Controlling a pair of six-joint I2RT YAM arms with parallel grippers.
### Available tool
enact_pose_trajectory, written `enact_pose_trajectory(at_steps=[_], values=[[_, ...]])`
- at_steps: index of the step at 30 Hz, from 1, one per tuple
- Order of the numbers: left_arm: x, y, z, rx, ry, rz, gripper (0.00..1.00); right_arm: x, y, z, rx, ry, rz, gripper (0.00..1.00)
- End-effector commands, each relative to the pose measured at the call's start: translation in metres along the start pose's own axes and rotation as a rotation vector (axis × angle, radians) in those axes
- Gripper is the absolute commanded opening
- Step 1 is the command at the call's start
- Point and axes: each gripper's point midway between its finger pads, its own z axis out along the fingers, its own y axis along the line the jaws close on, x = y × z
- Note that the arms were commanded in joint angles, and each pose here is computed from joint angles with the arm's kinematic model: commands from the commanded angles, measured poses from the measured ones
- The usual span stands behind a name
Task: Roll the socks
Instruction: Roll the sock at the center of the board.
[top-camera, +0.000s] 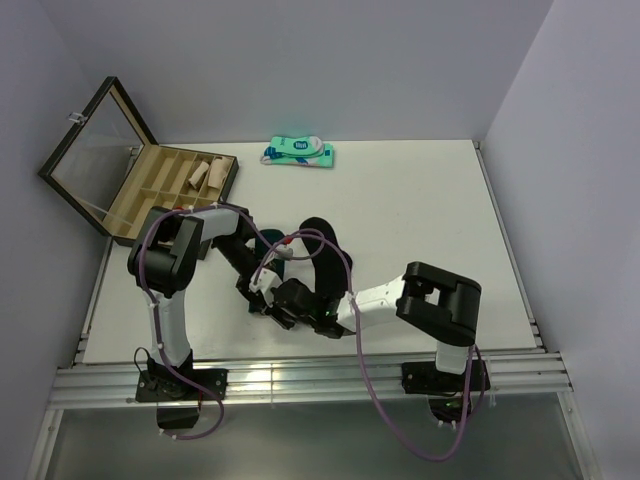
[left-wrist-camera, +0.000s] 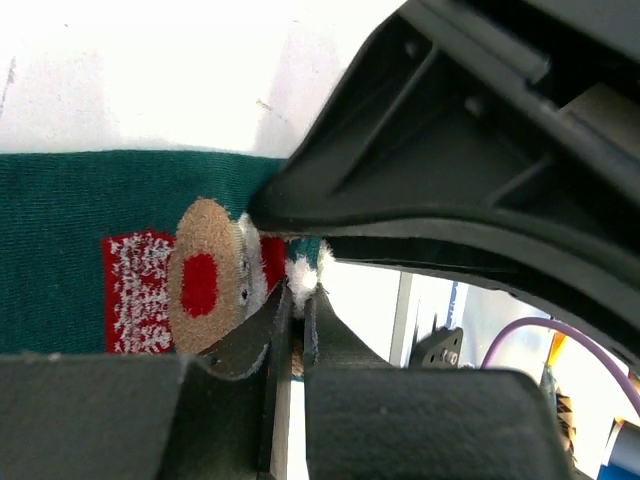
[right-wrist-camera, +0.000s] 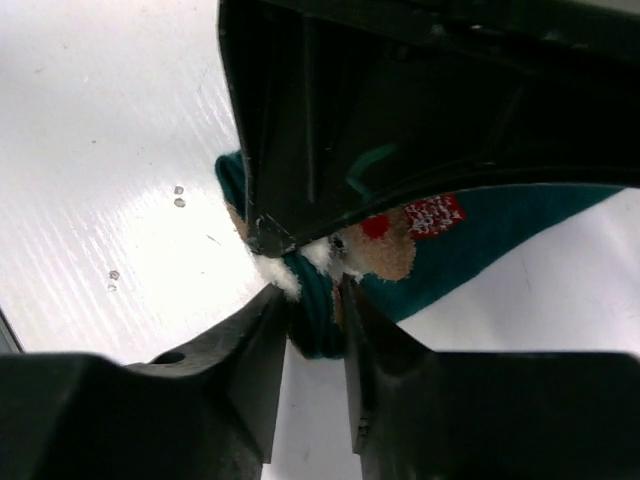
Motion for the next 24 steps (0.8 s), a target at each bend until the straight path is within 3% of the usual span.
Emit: enact_pose_trajectory(at_steps=[1,5,6,14,19,24], values=[[-0.006,-0.005,-0.002,0.014,-0.033,-0.004,0.01,-0.018,-0.003,0.006,0.043,-0.044,0.007,0.3],[-0.017,-0.002,-0.008,-0.054,-0.091,0.007,0.13,-0.018,0.0,0.005,0.027,-0.032,0.022,0.18],[-0.021,0.008,-0.009,-0.103,-0.117,0.033,0.23,-0.018,0.001,0.005,0.019,-0.027,0.028,0.15],[-0.048,0.014,-0.045,-0.329,-0.294,0.05,0.45,-0.014,0.006,0.001,-0.06,0.016,0.094,0.08],[-0.049,0.029,-0.075,-0.487,-0.405,-0.003,0.43,-0.013,0.009,-0.003,-0.109,0.054,0.12,0.04],[-0.05,0.037,-0.132,-0.679,-0.583,-0.009,0.46,-0.022,0.0,-0.006,-0.16,0.091,0.21,0.0]])
